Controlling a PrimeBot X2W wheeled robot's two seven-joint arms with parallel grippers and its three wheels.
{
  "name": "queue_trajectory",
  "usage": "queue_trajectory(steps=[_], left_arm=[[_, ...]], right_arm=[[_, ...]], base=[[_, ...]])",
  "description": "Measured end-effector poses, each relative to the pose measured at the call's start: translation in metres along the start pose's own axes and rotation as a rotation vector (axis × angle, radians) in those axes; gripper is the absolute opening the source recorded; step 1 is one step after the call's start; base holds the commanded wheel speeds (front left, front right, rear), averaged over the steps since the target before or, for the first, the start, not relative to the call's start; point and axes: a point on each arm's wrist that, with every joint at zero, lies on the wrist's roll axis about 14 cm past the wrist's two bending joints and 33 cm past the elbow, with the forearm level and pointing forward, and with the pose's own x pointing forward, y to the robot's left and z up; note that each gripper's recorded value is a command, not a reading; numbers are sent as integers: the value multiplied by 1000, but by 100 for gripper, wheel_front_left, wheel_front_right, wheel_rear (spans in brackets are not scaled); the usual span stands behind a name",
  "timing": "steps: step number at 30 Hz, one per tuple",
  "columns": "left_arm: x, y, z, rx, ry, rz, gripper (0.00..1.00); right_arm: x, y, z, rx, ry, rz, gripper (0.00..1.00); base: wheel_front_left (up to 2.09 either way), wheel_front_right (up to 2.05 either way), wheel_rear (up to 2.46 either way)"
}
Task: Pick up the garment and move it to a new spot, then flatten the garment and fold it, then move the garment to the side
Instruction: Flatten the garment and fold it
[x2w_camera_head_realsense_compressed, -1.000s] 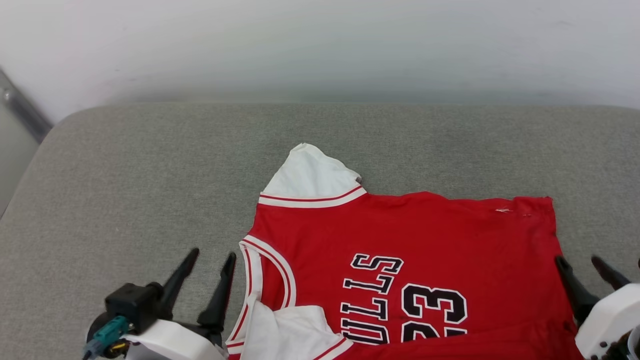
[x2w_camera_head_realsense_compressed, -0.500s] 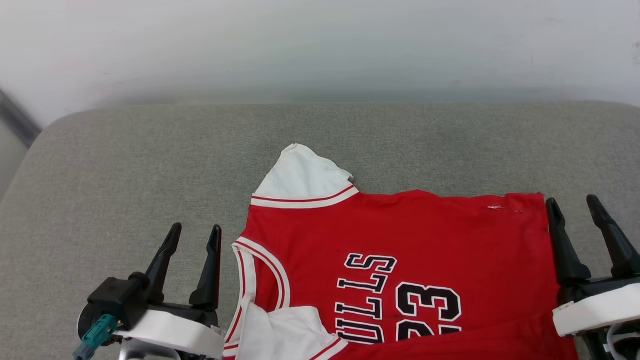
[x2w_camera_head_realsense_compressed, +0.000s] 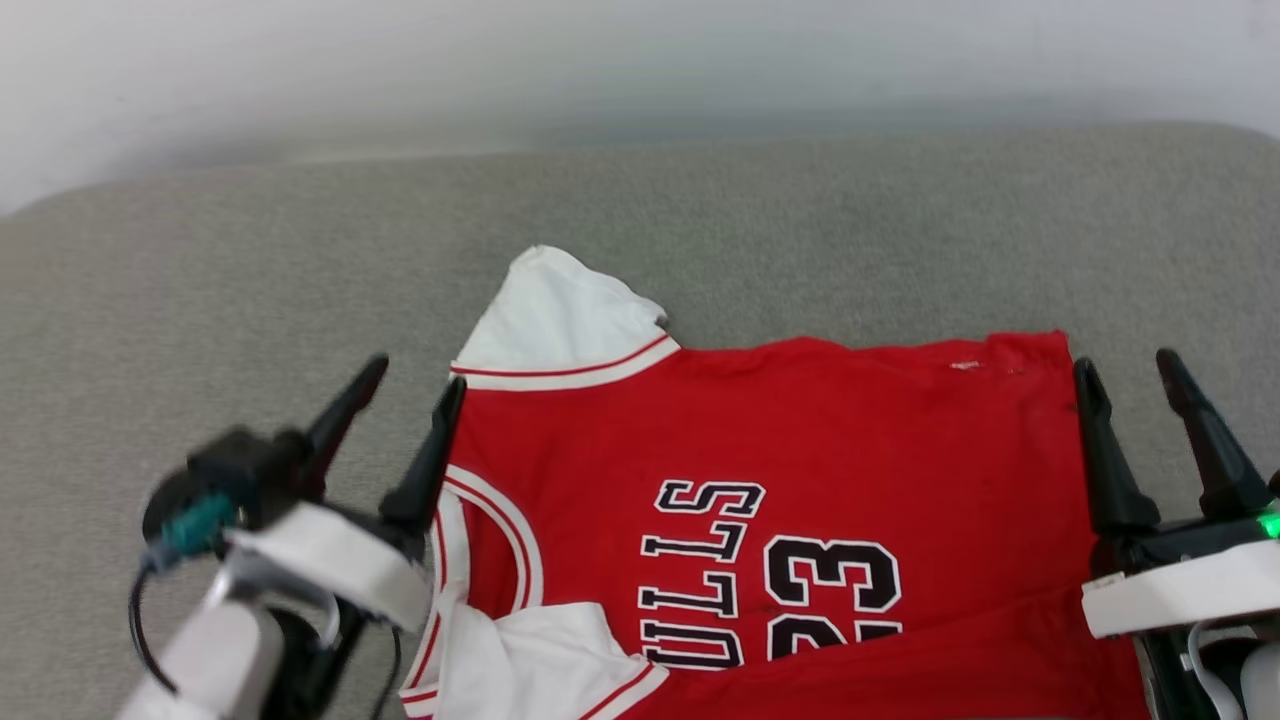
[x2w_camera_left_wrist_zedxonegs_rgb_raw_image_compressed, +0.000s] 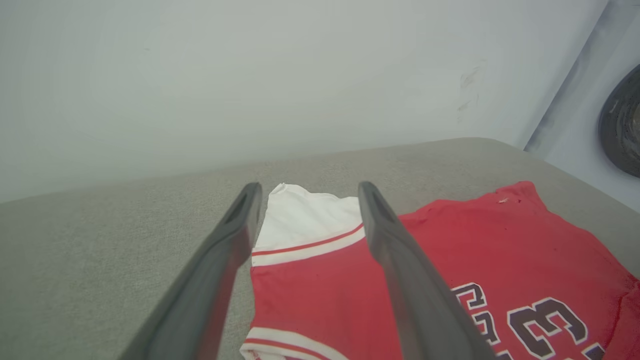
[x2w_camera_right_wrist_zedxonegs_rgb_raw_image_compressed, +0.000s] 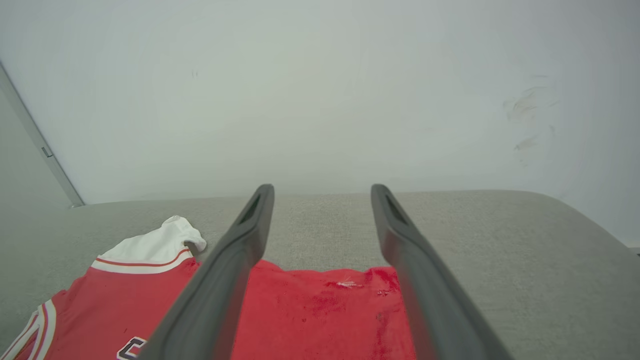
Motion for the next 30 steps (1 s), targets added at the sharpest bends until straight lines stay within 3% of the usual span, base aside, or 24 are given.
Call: queue_trajectory(steps=[7,12,17,23,30], left_arm=[[71,17,-14,34,256,-116,100],[119,35,-18,169,428,-156,100],[155,40,-41,160,616,-173,100],[169,48,-88,171,892,-166,100],[183,51,-128,126,1032,-136,100]], right_arm=[[11,-14,-21,-5,42,-31,100],[14,-22,-38,-7,77,-50,100],[10,-36,-57,-26,127,-89,100],[7,-49,-70,-32,156,-133,100],[-3,-61,-87,-41,204,-179,100]], base=[[0,0,0],[0,0,0],[0,0,0],[0,0,0],[0,0,0]])
